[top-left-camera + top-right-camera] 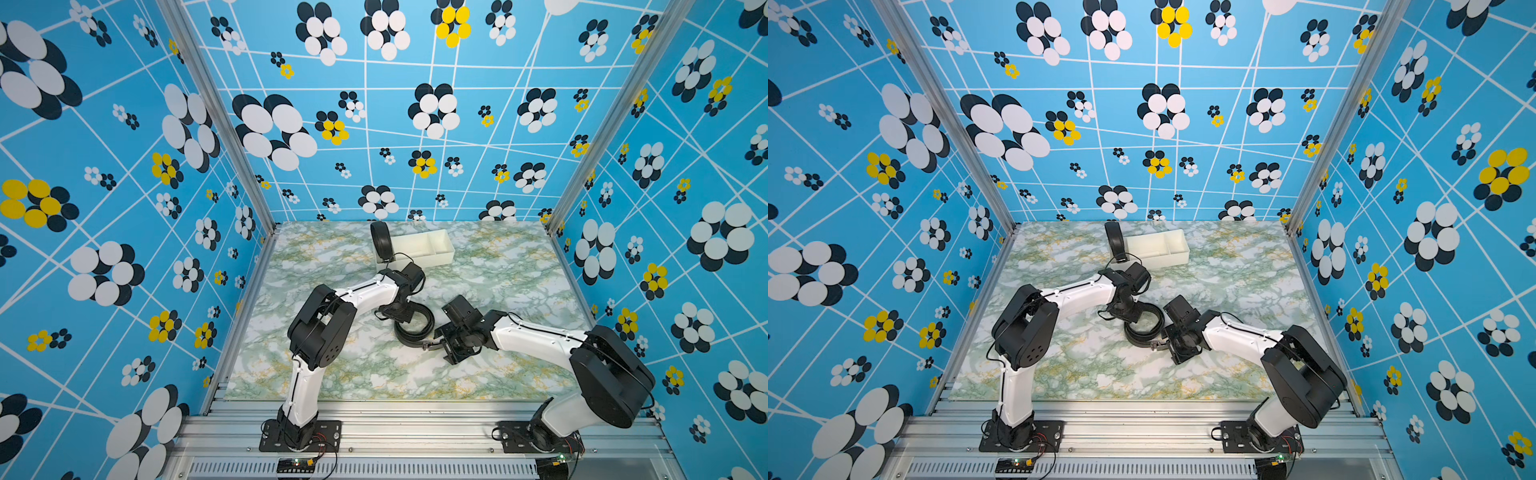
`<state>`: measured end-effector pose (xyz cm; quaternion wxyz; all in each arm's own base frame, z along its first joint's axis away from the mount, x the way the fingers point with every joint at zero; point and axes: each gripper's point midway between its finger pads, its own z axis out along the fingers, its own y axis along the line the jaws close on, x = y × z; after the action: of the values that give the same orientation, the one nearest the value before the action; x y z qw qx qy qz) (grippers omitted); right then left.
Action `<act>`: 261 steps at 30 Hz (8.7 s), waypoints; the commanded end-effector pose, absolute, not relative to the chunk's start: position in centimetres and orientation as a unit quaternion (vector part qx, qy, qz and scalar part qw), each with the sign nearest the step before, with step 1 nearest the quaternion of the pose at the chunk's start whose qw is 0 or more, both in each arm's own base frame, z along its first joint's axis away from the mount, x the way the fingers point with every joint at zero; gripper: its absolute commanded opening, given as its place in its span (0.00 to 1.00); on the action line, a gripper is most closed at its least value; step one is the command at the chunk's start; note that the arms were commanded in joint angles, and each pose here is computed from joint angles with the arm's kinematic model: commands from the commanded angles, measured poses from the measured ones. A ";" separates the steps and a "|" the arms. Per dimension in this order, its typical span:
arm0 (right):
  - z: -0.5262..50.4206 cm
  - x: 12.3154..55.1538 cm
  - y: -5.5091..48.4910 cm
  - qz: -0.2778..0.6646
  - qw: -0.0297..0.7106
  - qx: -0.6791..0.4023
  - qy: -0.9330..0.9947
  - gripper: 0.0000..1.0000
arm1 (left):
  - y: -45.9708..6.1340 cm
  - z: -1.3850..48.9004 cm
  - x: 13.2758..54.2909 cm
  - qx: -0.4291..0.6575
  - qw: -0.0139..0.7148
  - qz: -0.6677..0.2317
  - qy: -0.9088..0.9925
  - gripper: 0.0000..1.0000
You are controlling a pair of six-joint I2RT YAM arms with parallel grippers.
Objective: Place the belts into the storage roll
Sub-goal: Roll the belt at the center of the board, then pick up the belt from the center of the board.
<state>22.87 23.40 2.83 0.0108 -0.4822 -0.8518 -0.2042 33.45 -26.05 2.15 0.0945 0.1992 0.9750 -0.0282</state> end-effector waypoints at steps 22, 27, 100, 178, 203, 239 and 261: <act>0.5 18.2 17.9 -0.108 0.068 -0.443 -0.887 0.15 | -21.6 -1.0 33.2 0.223 0.042 0.091 0.970 0.18; 0.2 17.2 16.8 -0.095 0.075 -0.436 -0.892 0.15 | -21.0 -1.1 33.9 0.217 0.045 0.093 0.971 0.24; 13.8 20.4 19.0 -0.121 -0.238 0.638 -0.723 0.52 | -30.8 -4.6 27.7 0.500 0.019 0.015 0.866 0.00; 1.4 22.9 22.6 0.007 -0.121 0.809 -0.576 0.56 | -30.7 -6.3 21.7 0.671 -0.053 0.008 0.739 0.00; 3.5 19.0 25.8 -0.116 -0.120 0.799 -0.577 0.00 | -35.9 2.2 23.1 0.597 -0.034 -0.178 0.782 0.99; 19.1 21.4 33.4 -0.387 -0.299 0.551 -0.677 0.00 | -26.1 29.4 37.8 0.183 0.298 -0.421 0.837 0.99; 31.1 40.0 28.6 -0.464 -0.477 0.297 -0.685 0.00 | -19.2 19.5 28.4 0.085 0.207 -0.416 0.881 0.96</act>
<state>37.97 28.79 27.53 -0.4383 0.2964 -0.7231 -0.4441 28.91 -19.14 19.45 0.2101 0.0851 0.8874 -0.4015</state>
